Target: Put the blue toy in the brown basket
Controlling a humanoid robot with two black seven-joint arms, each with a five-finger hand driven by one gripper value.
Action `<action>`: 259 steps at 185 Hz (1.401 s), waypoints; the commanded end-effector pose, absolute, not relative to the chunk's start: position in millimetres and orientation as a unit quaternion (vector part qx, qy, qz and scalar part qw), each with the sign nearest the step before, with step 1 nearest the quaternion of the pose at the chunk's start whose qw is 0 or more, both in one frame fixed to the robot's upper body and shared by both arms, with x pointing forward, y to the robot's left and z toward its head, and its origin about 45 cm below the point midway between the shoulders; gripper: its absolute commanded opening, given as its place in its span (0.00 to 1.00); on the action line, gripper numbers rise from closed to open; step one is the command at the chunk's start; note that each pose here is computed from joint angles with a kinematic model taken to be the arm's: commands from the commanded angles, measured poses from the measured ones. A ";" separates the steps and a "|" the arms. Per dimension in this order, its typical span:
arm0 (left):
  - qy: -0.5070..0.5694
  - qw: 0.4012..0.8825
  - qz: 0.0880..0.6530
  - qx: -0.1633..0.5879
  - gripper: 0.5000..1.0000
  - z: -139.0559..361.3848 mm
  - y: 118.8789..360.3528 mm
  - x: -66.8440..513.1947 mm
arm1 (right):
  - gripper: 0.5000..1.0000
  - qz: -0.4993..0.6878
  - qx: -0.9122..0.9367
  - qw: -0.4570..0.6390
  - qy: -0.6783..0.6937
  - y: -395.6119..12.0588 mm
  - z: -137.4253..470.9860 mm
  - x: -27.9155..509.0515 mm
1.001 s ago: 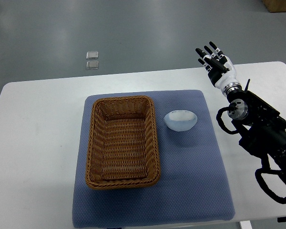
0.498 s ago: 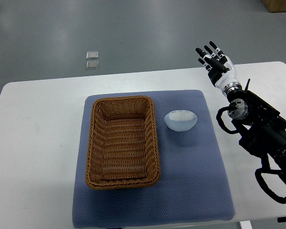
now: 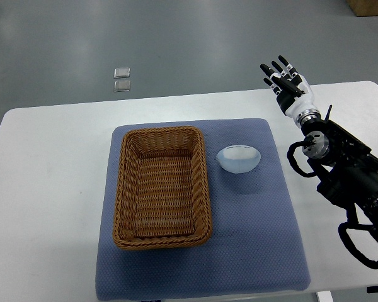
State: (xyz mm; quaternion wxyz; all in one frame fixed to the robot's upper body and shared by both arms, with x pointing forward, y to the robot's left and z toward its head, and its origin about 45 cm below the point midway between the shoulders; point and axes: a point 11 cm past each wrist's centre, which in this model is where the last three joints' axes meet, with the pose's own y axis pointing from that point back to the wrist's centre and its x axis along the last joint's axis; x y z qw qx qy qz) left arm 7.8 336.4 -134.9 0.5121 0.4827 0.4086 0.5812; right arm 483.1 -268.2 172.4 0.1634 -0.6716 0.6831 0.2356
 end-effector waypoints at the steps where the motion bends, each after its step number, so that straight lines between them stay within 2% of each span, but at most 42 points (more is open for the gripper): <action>1: 0.409 0.512 0.581 0.483 1.00 -134.9 336.4 7.5 | 0.81 0.225 -0.678 0.163 0.680 -272.4 177.6 482.7; 39: 0.408 0.513 0.581 0.482 1.00 -134.9 335.9 9.4 | 0.81 0.151 -0.702 0.114 0.687 -302.1 203.4 479.9; 80: 0.407 0.514 0.582 0.481 1.00 -134.7 335.9 11.2 | 0.81 0.063 -0.742 0.026 0.667 -314.7 222.2 474.6; 119: 0.407 0.514 0.582 0.481 1.00 -134.8 335.8 11.1 | 0.81 -0.069 -0.813 -0.078 0.573 -279.9 239.7 469.0; 189: 0.406 0.514 0.581 0.482 1.00 -134.7 336.3 11.1 | 0.81 -0.257 -0.865 -0.262 0.342 -245.2 263.7 461.0; 259: 0.407 0.514 0.582 0.482 1.00 -134.7 336.4 11.2 | 0.80 -0.310 -0.850 -0.401 0.145 -225.0 251.3 439.6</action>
